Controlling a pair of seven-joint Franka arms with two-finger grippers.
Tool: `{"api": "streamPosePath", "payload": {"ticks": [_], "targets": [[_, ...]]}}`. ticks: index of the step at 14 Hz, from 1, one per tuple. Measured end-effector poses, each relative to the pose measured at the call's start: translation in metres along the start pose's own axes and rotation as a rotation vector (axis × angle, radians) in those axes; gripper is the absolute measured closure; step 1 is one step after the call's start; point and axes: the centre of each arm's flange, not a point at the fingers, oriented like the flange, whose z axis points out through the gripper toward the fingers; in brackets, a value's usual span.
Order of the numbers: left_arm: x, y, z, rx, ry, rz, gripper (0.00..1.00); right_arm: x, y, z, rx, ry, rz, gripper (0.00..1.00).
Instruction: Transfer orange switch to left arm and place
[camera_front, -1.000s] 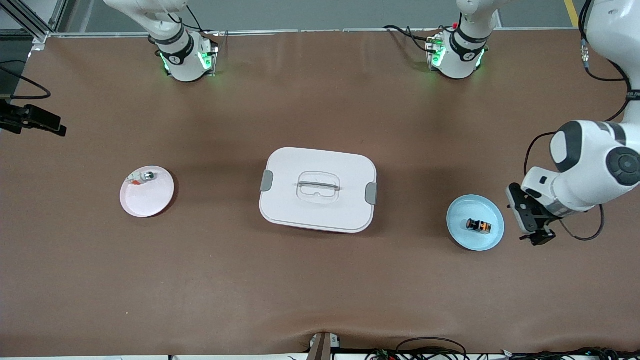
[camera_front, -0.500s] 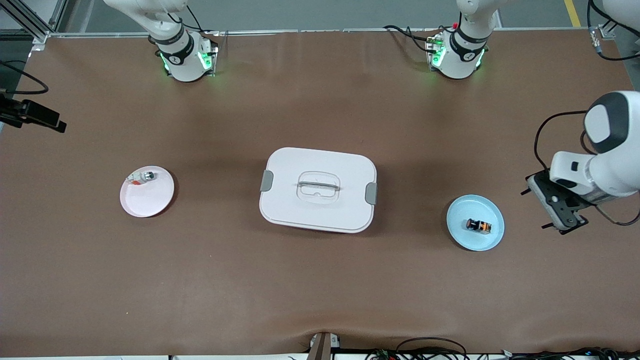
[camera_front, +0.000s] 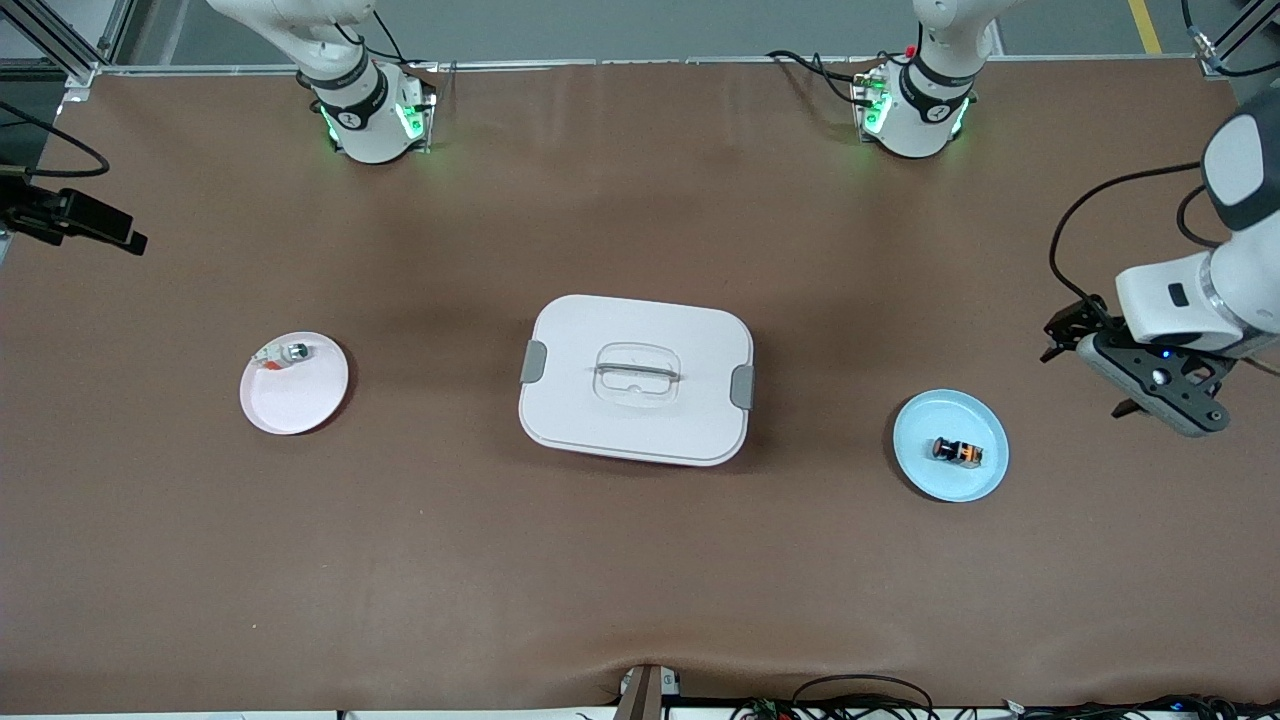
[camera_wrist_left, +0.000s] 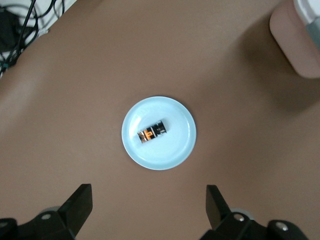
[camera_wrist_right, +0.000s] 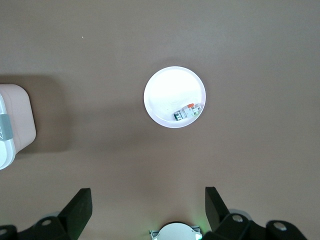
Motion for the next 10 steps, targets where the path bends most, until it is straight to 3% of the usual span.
{"api": "streamPosePath", "payload": {"ticks": [10], "targets": [[-0.009,0.012,-0.02,0.01,-0.046,-0.608,0.0,-0.017,-0.001,-0.001,0.002,0.029,-0.004,0.0]]}}
